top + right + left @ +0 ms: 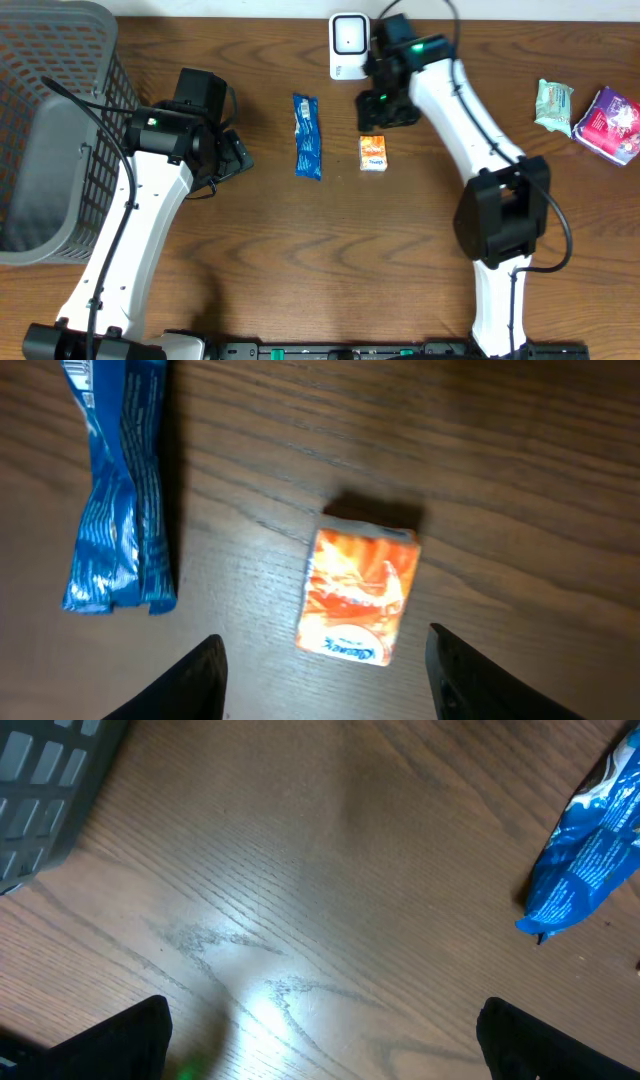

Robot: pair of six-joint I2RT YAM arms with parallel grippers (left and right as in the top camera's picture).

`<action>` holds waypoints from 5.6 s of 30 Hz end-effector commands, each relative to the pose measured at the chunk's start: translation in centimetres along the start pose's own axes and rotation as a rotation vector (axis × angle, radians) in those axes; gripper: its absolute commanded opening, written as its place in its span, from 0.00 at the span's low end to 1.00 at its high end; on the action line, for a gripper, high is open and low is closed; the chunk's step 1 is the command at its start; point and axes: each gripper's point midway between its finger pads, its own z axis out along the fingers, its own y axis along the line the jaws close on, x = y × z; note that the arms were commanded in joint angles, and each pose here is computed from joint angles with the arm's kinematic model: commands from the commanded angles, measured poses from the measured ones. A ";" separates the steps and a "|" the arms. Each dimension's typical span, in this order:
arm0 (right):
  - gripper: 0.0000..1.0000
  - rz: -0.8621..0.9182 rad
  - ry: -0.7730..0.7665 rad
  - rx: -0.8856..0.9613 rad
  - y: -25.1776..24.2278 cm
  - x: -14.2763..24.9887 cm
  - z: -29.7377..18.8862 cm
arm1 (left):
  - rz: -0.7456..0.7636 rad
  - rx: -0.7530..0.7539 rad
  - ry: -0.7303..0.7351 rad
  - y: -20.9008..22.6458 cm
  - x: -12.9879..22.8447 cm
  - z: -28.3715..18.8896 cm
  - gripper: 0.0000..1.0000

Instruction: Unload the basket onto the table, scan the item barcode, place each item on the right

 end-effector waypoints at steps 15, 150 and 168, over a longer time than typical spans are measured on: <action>0.43 0.066 0.047 0.417 -0.1 2.6 7.7 | -0.008 -0.009 0.000 0.2 -0.1 0.1 0.98; 0.02 0.168 -0.639 -1.042 0.1 -15.0 -8.7 | -0.008 -0.010 0.000 0.2 -0.1 0.1 0.98; 0.01 -0.223 -0.874 0.607 -3.5 -19.9 -9.5 | -0.008 -0.010 0.000 0.2 -0.1 0.1 0.98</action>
